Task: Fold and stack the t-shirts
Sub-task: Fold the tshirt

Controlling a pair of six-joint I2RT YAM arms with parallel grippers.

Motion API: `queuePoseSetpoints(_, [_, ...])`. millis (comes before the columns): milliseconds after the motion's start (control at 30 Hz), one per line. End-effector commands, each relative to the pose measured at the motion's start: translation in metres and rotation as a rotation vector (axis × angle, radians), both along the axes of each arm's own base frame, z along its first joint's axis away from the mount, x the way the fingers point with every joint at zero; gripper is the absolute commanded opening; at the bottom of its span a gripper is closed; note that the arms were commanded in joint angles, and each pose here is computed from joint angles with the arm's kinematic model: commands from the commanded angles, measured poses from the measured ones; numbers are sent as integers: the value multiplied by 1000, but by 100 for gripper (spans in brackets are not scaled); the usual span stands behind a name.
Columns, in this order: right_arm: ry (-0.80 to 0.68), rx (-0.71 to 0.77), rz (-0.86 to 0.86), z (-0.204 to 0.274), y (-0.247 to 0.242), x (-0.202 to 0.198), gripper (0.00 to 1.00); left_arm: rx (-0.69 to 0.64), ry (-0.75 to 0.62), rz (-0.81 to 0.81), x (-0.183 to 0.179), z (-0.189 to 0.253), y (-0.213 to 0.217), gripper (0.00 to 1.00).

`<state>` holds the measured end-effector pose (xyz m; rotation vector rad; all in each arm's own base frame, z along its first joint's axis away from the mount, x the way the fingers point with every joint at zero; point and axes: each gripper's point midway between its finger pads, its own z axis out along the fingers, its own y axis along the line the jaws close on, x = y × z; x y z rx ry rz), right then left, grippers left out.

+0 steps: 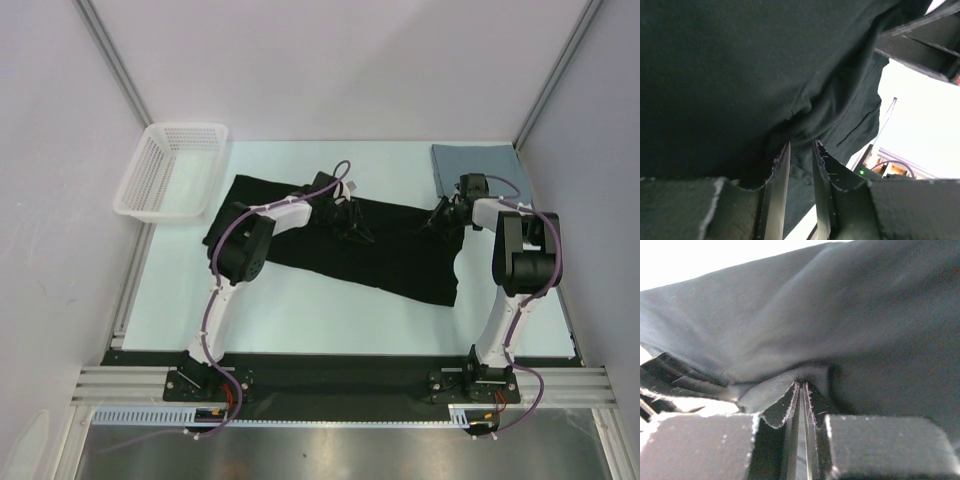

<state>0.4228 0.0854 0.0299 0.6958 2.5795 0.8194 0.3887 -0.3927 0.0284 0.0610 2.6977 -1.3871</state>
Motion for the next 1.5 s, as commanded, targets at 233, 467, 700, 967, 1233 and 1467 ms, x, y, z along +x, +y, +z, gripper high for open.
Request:
queuePoseSetpoints(233, [-3, -226, 1, 29, -40, 9, 39, 203, -344, -8, 21, 96, 46, 41])
queuePoseSetpoints(467, [-76, -267, -24, 86, -41, -5, 57, 406, -431, 190, -11, 140, 139, 51])
queuePoseSetpoints(700, [-147, -113, 31, 122, 13, -41, 61, 524, -212, 673, -39, 101, 282, 61])
queuePoseSetpoints(967, [-62, -24, -29, 101, 14, -113, 63, 641, -161, 939, -37, 55, 369, 53])
queuePoseSetpoints(1233, [20, 49, -219, 82, -3, -159, 64, 650, -136, 1006, -12, 28, 376, 54])
queuePoseSetpoints(1467, [47, 24, -285, 75, -17, -180, 67, 660, -94, 1064, -11, 13, 401, 54])
